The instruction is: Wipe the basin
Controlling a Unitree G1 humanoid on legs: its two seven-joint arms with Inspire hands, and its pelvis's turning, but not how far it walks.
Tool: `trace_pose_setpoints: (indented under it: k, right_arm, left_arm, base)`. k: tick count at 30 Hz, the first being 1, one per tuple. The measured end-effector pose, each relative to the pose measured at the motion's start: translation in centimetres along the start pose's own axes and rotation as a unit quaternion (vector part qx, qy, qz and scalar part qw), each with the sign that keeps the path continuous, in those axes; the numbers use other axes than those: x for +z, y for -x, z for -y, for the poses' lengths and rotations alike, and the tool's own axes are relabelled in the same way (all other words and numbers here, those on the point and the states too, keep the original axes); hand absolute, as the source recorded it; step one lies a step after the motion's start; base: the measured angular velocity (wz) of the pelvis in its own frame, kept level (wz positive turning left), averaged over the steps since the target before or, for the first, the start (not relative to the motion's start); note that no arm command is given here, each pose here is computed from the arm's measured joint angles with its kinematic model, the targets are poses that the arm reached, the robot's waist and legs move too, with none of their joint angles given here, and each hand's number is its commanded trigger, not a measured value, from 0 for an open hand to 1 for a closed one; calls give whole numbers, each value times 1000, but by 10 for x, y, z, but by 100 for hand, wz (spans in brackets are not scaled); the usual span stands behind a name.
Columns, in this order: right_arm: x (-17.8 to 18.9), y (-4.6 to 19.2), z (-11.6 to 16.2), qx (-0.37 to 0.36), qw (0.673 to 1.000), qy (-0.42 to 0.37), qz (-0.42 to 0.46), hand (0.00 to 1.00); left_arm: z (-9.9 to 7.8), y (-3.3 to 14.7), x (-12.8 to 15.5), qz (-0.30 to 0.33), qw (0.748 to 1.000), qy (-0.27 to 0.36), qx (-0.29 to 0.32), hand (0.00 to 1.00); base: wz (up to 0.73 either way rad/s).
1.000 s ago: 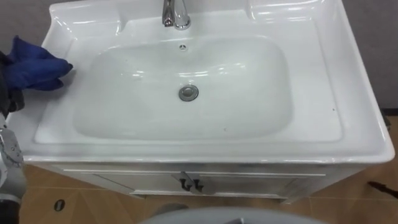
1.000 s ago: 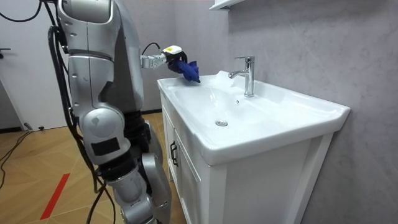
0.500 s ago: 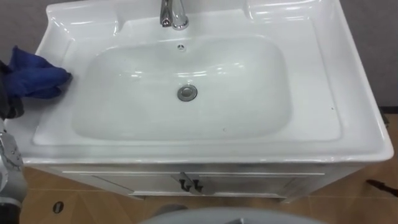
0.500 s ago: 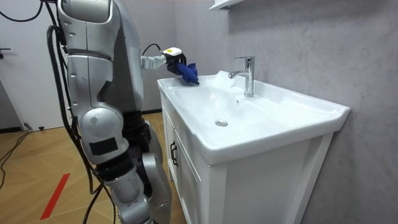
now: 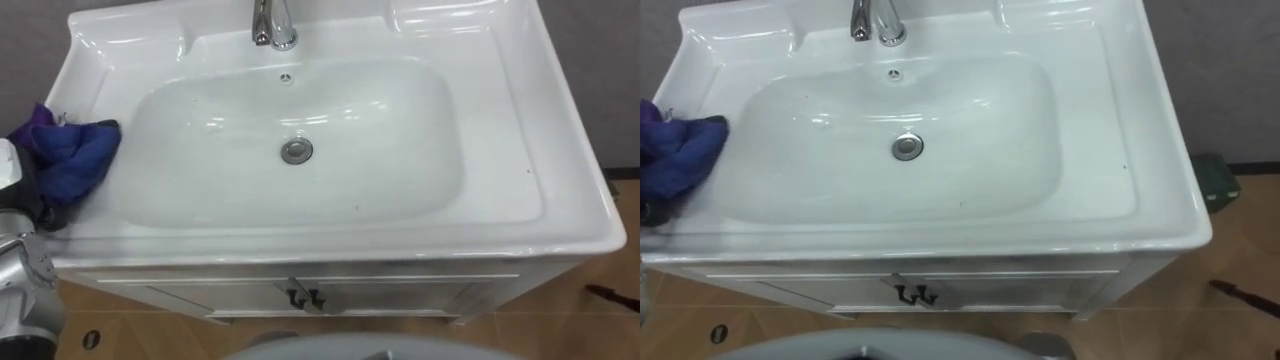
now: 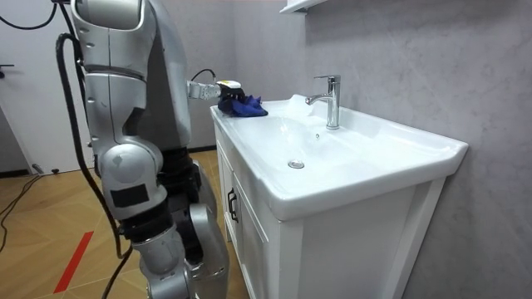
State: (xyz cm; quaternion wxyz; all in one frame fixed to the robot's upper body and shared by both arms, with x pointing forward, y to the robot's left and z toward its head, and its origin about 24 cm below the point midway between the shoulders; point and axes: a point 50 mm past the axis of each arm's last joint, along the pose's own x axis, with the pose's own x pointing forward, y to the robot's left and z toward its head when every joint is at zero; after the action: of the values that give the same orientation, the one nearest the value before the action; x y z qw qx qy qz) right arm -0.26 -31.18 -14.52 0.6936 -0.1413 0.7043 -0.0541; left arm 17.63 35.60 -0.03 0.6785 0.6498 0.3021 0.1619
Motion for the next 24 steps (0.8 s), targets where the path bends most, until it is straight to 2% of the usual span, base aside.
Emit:
trace_pose_setpoints:
  k: [8,24]
  right_arm:
    - [5,0,1,-2,1000,-3,-2,0]
    - [3,0,2,-13,1000,-3,-5,0]
  left_arm:
    - [0,-2,3,-10,998,43,-44,0]
    - [-8,-10,7,-23,990,125,-63,0]
  base:
    - [0]
    - [0]
